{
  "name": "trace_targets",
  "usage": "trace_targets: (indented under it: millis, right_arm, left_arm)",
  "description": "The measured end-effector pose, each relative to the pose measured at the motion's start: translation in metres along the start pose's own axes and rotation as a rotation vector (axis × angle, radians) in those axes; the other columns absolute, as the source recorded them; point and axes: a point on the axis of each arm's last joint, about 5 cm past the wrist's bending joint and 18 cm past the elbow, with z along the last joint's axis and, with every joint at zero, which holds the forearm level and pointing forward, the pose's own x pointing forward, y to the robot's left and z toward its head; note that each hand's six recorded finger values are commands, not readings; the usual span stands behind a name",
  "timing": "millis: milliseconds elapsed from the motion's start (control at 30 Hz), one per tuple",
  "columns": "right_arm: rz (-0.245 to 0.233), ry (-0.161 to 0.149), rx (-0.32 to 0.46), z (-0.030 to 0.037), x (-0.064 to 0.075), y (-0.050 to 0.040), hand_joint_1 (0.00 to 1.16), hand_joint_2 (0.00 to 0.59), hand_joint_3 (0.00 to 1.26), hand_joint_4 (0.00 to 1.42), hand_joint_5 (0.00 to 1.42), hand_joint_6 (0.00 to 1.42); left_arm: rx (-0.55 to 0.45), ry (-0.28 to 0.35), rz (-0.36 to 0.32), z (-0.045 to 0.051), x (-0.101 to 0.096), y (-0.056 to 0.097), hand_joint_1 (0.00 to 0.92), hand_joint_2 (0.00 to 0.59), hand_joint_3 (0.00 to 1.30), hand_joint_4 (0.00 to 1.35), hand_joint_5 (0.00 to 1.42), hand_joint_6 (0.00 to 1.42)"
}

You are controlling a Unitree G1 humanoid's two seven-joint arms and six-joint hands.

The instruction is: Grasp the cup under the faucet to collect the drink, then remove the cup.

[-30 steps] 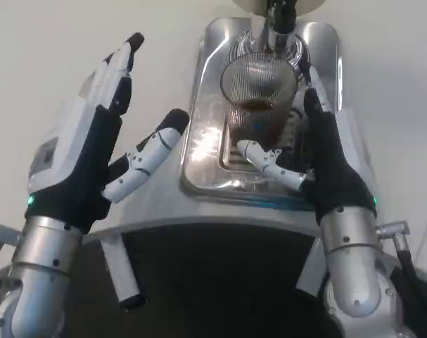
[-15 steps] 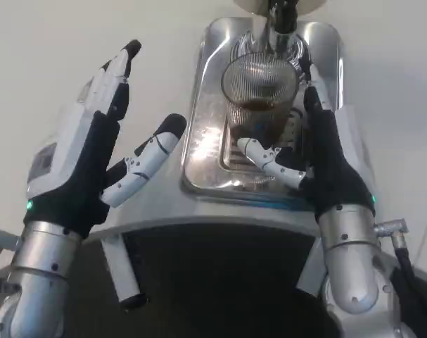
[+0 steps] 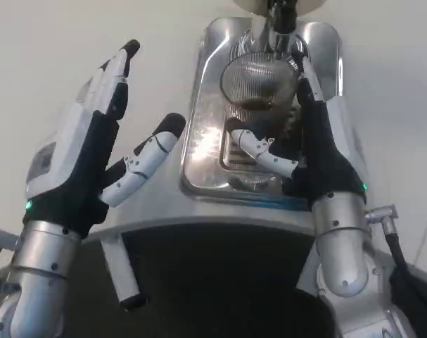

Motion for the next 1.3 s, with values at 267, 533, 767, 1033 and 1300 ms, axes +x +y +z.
trace_targets:
  millis: [267,533,767,1033,1300]
  right_arm:
    - [-0.012,-0.005,-0.006,0.0011,0.002,0.0031,1.16,0.392,0.37,0.35,0.39,0.58]
    - [-0.122,-0.018,-0.056,0.0031,0.002,0.0155,1.16,0.424,0.63,0.62,0.68,0.91]
    - [-0.150,-0.023,-0.058,0.0026,0.002,0.0165,1.16,0.404,0.68,0.69,0.76,0.98]
    - [-0.155,-0.021,-0.056,0.0023,0.002,0.0160,1.16,0.389,0.71,0.74,0.81,1.05]
    - [-0.156,-0.028,-0.044,0.0026,-0.002,0.0091,1.16,0.372,0.72,0.75,0.82,1.06]
  left_arm:
    - [0.000,0.011,0.006,-0.0012,0.001,0.000,0.000,0.252,0.00,0.00,0.00,0.00]
    - [0.000,0.008,0.010,-0.0014,0.005,0.000,0.000,0.252,0.00,0.00,0.00,0.00]
    - [0.001,0.013,0.014,-0.0021,0.004,0.001,0.000,0.252,0.00,0.00,0.00,0.00]
    - [0.002,0.013,0.014,-0.0021,0.004,0.001,0.000,0.252,0.00,0.00,0.00,0.00]
    - [0.002,0.015,0.007,-0.0013,0.001,0.000,0.000,0.252,0.00,0.00,0.00,0.00]
